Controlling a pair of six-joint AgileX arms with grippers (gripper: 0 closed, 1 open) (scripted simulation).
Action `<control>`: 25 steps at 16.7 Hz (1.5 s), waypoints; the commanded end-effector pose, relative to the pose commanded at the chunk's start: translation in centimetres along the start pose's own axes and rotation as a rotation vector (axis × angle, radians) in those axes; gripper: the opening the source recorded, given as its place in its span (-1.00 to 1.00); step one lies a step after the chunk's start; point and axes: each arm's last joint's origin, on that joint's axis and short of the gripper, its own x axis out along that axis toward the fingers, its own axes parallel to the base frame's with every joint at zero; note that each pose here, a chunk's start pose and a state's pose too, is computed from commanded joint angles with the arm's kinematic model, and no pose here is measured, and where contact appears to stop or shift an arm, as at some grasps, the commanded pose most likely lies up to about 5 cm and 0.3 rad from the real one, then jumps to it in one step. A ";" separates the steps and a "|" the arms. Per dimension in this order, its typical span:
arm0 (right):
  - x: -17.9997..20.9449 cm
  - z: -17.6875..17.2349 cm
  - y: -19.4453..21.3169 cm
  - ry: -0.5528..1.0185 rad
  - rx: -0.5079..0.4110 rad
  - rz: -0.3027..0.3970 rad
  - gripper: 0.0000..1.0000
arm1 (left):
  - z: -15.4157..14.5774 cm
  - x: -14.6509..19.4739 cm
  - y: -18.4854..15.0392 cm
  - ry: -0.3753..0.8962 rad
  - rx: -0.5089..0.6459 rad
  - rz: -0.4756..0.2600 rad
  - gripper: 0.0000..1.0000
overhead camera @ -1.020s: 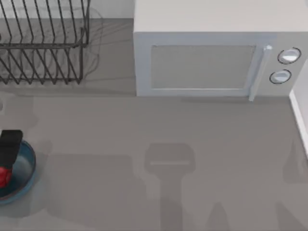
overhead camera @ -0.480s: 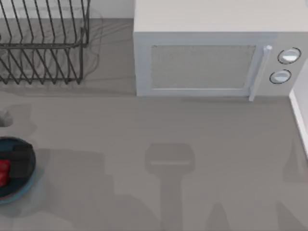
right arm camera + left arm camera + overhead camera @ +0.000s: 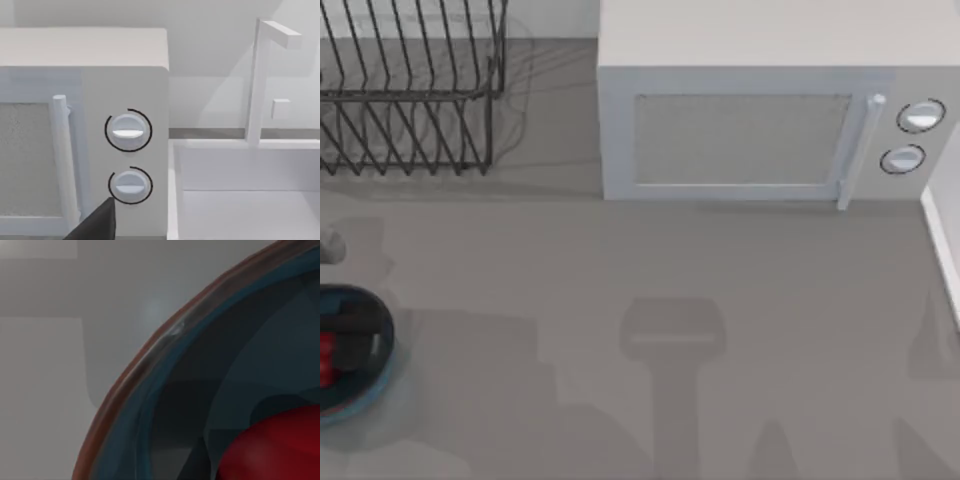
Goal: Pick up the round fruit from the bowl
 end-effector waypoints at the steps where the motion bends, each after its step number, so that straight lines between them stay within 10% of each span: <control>1: 0.0 0.0 0.0 0.000 0.000 0.000 1.00 | 0.0 0.0 0.0 0.000 0.000 0.000 0.25; 9: 0.0 0.0 0.0 0.000 0.000 0.000 1.00 | 0.0 0.0 0.0 0.000 0.000 0.000 -0.96; 17: 0.0 0.0 0.0 0.000 0.000 0.000 1.00 | 0.0 0.0 0.0 0.000 0.000 0.000 -1.00; 25: 0.0 0.0 0.0 0.000 0.000 0.000 1.00 | 3.0 -8.0 0.4 -0.054 0.000 0.033 -1.00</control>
